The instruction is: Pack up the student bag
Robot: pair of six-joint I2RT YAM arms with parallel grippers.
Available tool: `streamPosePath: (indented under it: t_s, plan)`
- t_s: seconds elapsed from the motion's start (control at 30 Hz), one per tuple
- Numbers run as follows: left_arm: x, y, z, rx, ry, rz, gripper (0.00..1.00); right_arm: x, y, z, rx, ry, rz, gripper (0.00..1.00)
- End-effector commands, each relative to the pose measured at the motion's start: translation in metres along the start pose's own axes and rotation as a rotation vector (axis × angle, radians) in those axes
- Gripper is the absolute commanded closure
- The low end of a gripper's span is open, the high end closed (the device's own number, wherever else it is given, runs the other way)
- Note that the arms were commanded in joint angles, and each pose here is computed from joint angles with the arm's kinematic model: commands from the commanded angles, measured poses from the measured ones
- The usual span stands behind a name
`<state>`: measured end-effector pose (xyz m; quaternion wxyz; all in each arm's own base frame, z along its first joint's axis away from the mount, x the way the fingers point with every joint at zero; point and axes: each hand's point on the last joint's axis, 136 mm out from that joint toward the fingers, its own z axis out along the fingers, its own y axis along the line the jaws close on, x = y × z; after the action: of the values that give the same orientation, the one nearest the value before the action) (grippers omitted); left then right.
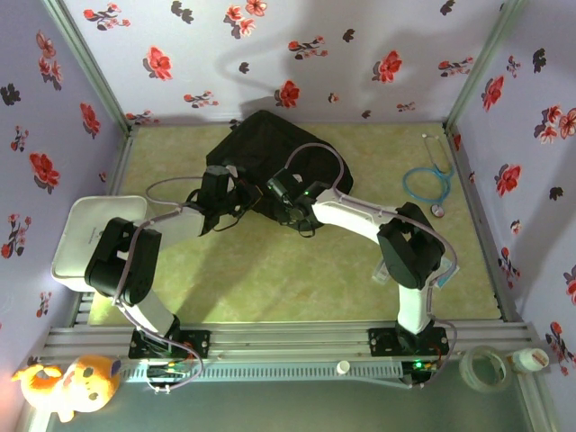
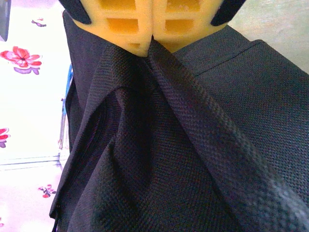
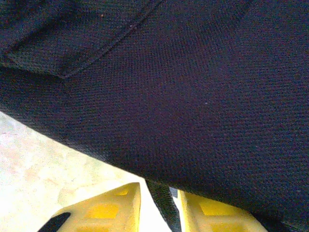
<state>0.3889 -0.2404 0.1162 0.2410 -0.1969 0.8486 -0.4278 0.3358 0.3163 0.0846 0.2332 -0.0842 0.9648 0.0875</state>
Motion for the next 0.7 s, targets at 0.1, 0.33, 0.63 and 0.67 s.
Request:
streamPosePath:
  t_s: [0.1, 0.33, 0.63, 0.67]
  plan:
    - [-0.012, -0.035, -0.008, 0.081, -0.029, 0.054, 1.0, 0.013, -0.015, -0.012, 0.115, 0.012, -0.098, 0.72]
    - [-0.012, -0.036, -0.009, 0.083, -0.029, 0.051, 1.0, 0.019, -0.009, -0.006, 0.086, 0.024, -0.075, 0.62]
    - [-0.012, -0.037, -0.011, 0.081, -0.03, 0.052, 1.0, -0.008, 0.002, -0.002, 0.102, -0.044, -0.108, 0.7]
    - [-0.012, -0.037, -0.011, 0.081, -0.03, 0.052, 1.0, -0.01, 0.002, -0.001, 0.107, -0.048, -0.106, 0.72]
